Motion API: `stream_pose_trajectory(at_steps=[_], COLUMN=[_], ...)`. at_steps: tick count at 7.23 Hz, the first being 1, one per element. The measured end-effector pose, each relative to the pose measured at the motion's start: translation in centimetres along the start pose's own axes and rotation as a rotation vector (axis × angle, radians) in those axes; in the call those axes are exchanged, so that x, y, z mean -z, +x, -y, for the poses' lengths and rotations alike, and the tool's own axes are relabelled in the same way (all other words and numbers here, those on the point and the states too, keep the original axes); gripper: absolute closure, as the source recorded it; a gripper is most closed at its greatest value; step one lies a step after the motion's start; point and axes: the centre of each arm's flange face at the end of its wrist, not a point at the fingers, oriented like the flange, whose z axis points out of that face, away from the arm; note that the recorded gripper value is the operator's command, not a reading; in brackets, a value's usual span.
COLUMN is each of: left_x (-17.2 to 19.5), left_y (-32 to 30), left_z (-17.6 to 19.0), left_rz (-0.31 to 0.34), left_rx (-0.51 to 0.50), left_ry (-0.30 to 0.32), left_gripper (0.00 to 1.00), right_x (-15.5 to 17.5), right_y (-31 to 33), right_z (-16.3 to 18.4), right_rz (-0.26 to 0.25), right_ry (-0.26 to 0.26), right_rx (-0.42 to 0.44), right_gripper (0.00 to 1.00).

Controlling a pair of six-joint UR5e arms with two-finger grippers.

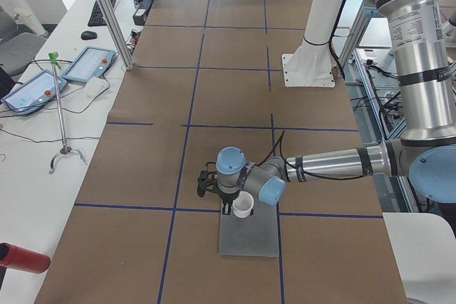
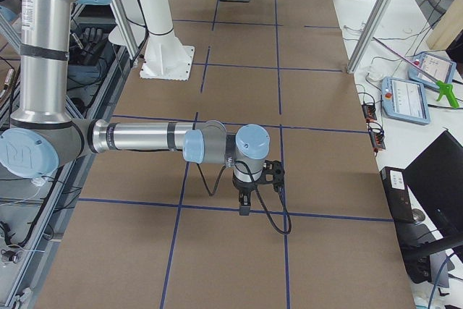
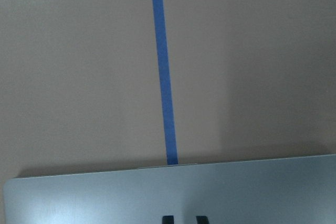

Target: Place cup on laptop

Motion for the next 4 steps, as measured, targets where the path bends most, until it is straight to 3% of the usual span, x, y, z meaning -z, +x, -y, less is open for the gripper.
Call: stream_pose_trajectory(at_steps=[4], left_x=[-0.46], left_y=[-0.3], left_z=[-0.06], left_rz=[-0.004], left_rx=[0.018], left_ry=[0.006], left_gripper=[1.0], right_x=[0.02], right_y=[-0.02], right_z=[0.03], right_rz=[0.0], right_ry=[0.0], right_rx=[0.0], right_gripper=[0.0])
